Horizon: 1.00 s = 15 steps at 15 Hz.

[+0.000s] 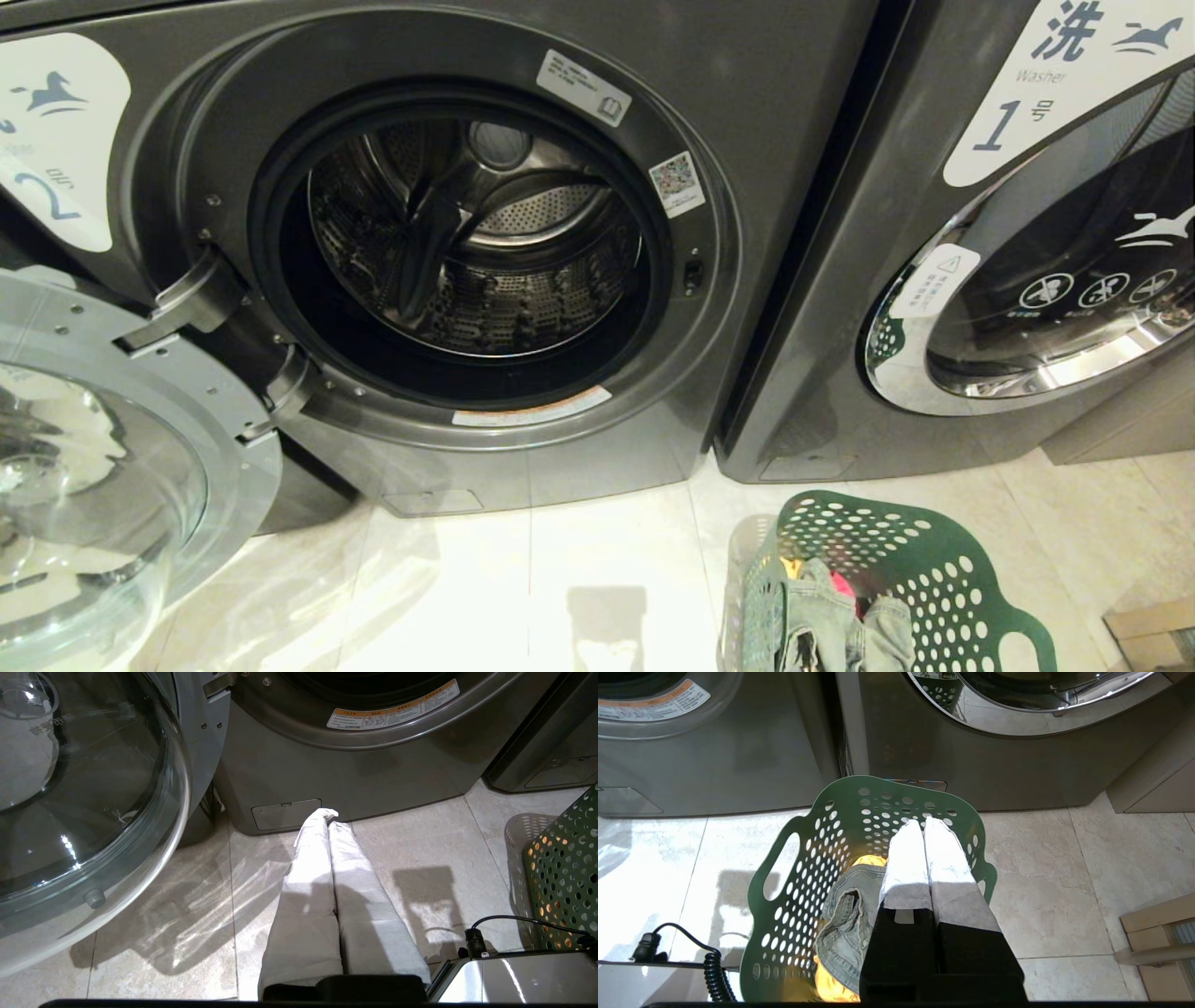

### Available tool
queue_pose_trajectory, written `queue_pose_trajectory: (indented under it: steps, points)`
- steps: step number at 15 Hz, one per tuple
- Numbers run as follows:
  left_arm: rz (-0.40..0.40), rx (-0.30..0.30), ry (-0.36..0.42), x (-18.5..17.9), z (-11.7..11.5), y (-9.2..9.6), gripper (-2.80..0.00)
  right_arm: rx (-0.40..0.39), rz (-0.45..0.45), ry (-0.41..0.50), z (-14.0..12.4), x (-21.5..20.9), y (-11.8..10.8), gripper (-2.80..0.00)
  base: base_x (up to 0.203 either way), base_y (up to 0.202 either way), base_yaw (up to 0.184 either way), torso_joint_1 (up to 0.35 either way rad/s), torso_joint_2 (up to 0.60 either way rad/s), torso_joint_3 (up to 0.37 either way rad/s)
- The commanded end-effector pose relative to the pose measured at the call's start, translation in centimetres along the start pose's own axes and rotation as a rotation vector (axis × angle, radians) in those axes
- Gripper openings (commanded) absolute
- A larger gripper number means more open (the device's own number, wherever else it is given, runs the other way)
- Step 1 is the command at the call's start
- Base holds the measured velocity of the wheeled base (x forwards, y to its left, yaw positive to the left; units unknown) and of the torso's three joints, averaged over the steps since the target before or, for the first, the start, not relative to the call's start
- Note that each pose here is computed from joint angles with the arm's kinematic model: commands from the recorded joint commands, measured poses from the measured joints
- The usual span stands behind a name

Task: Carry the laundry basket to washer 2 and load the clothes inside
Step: Place the clothes into the washing machine

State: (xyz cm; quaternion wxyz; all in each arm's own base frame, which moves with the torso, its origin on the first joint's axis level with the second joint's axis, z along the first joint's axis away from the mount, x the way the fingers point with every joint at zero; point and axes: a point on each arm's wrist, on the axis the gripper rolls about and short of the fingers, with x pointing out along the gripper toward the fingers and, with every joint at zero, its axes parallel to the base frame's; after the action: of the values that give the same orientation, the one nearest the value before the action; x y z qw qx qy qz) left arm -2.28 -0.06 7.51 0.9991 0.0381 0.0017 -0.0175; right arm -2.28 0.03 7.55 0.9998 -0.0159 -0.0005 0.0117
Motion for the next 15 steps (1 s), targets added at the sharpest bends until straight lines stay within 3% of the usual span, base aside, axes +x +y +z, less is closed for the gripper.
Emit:
queue_pose_trajectory:
  steps: [1,8,11,15]
  points:
    - [-0.001,0.005,0.001,0.0,0.0,0.0,-2.80,0.007,0.000,0.001,0.0,0.0,0.0,-2.80,0.000,0.000,0.000,0.000,0.00,0.000]
    - [0.006,0.000,0.002,0.0,0.0,0.0,-2.80,0.011,-0.017,-0.001,0.1,0.0,0.0,-2.80,0.000,0.000,0.000,0.000,0.00,0.000]
    - [0.004,0.003,0.003,0.0,0.0,0.0,-2.80,0.010,-0.052,-0.060,4.1,-0.9,-0.2,-2.80,0.000,0.000,0.000,0.000,0.00,0.000]
    - [-0.002,0.019,0.001,0.0,0.0,0.0,-2.80,0.051,-0.046,0.181,10.5,2.1,-0.5,-2.80,0.000,0.000,0.000,0.000,0.00,0.000]
